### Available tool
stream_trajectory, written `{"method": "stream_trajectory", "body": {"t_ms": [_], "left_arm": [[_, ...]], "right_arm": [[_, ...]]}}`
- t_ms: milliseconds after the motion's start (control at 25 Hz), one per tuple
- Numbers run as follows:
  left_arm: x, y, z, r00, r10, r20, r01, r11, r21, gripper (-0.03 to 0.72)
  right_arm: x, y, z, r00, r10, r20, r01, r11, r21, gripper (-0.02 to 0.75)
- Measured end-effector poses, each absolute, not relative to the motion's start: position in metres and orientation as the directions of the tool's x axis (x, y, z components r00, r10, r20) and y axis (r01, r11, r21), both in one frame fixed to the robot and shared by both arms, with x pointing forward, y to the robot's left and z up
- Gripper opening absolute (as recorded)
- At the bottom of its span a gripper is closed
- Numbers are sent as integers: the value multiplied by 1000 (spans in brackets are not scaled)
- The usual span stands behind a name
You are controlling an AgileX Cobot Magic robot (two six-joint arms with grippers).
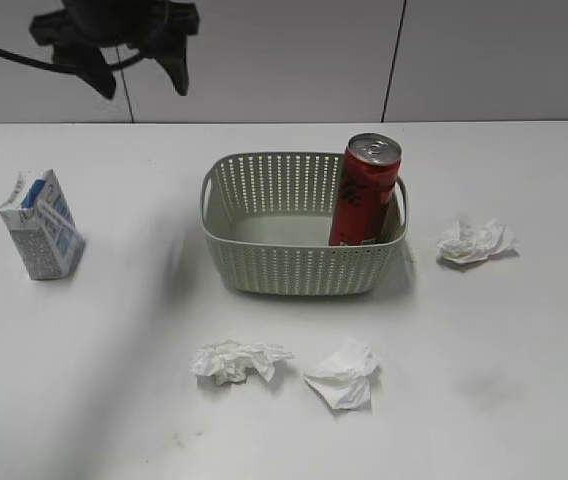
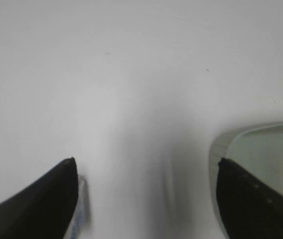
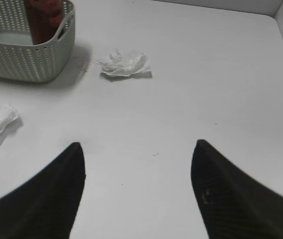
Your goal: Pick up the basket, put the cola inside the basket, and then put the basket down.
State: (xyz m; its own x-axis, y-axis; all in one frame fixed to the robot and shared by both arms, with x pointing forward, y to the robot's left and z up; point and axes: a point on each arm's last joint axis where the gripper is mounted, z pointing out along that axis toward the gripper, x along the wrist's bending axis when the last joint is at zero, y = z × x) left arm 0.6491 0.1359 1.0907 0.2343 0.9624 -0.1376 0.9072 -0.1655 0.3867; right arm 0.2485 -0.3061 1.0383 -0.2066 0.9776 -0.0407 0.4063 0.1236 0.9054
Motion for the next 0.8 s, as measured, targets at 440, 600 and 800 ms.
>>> {"method": "stream_trajectory", "body": {"t_ms": [440, 600, 800], "left_arm": [[618, 218, 1148, 128, 989, -80, 869, -73, 489, 651], [583, 231, 1130, 115, 992, -46, 911, -87, 403, 645], [530, 246, 1091, 114, 993, 21, 961, -116, 251, 577]], "right_arm": [[247, -308, 1038, 37, 998, -42, 424, 22, 905, 521], [247, -308, 1038, 42, 998, -41, 423, 20, 906, 521], [247, -308, 1038, 42, 998, -41, 423, 20, 906, 521]]}}
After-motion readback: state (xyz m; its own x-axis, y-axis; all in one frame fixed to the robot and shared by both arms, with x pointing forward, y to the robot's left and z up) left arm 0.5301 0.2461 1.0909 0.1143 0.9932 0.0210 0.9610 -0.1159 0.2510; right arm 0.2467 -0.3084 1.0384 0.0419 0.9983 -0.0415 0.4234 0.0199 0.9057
